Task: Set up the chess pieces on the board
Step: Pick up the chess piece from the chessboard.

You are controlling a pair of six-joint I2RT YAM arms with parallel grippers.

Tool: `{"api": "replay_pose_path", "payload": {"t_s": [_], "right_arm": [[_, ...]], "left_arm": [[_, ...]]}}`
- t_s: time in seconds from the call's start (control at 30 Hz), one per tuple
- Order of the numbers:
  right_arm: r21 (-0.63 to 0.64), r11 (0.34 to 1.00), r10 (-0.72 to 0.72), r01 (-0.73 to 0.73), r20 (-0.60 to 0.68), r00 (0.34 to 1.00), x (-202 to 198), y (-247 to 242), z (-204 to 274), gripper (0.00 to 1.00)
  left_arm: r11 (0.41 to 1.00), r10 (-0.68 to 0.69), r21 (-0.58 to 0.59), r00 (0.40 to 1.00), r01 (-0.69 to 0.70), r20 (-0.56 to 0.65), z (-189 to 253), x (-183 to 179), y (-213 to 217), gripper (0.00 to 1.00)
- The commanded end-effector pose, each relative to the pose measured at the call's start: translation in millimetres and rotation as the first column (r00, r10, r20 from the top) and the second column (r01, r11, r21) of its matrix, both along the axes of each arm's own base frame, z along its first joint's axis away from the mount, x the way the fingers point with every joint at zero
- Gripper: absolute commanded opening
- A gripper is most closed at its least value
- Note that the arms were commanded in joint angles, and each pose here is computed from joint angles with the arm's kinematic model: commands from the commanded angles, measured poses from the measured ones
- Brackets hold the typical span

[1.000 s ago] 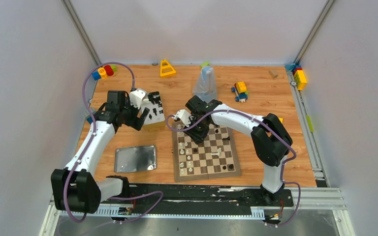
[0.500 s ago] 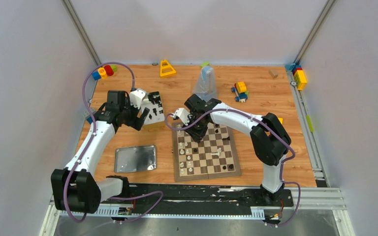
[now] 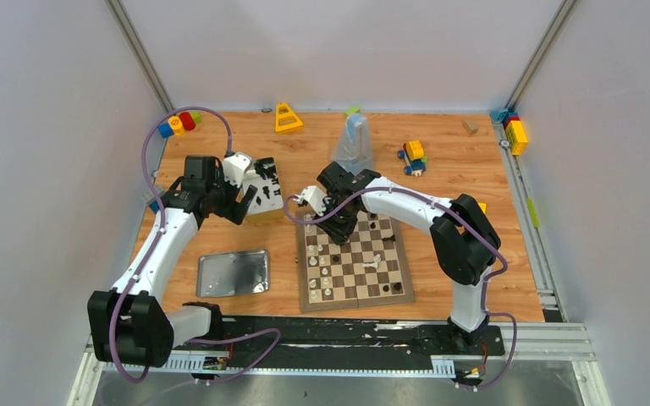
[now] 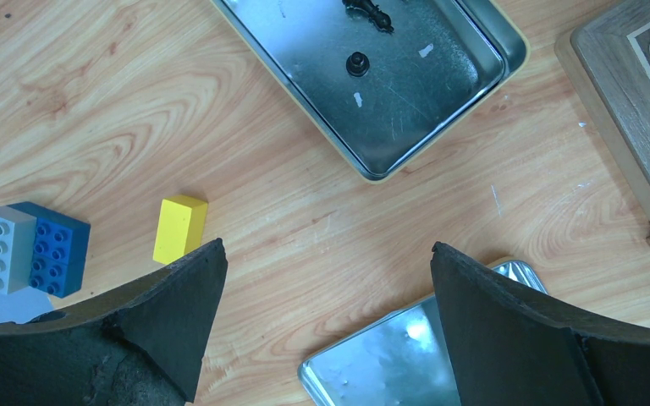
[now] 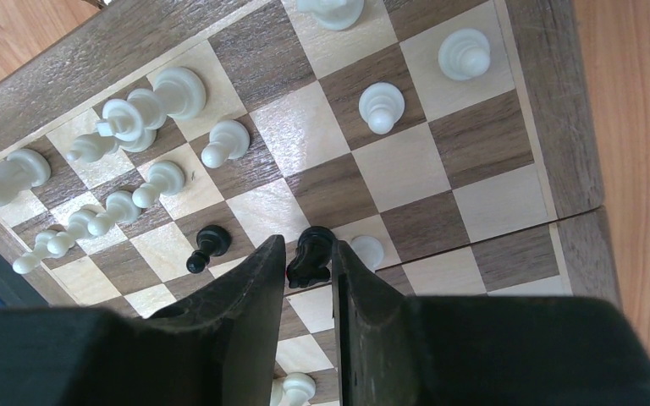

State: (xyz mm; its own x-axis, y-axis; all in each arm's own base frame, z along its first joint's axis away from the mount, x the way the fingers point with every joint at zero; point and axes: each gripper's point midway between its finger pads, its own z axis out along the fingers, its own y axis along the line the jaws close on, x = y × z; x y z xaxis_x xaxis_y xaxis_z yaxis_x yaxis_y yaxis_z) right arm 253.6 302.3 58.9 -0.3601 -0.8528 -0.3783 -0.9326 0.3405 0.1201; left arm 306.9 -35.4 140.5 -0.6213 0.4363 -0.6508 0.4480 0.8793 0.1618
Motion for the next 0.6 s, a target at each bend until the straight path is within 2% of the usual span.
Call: {"api": "replay_pose_path", "payload": {"t_s": [0.0, 0.33, 0.57], "right_arm": [[0.002, 1.0, 0.011, -0.011, 0.02, 1.0, 2.4, 0.9, 6.0, 0.27], [-0.004, 1.0, 0.011, -0.011, 0.01, 1.0, -1.0, -1.5, 6.5, 0.21], [0.006, 1.0, 0.008, -0.008, 0.017, 1.0, -2.2, -2.3, 15.4, 0.13]], "left_arm": [[1.0, 0.004, -0.009, 1.0, -0.004, 0.026, 6.6, 3.2, 0.6, 0.98], [1.0, 0.006, -0.008, 1.0, -0.005, 0.027, 6.6, 3.2, 1.1, 0.98], [1.0, 0.005, -0.007, 1.0, -0.005, 0.027, 6.7, 3.2, 1.0, 0.98]]}}
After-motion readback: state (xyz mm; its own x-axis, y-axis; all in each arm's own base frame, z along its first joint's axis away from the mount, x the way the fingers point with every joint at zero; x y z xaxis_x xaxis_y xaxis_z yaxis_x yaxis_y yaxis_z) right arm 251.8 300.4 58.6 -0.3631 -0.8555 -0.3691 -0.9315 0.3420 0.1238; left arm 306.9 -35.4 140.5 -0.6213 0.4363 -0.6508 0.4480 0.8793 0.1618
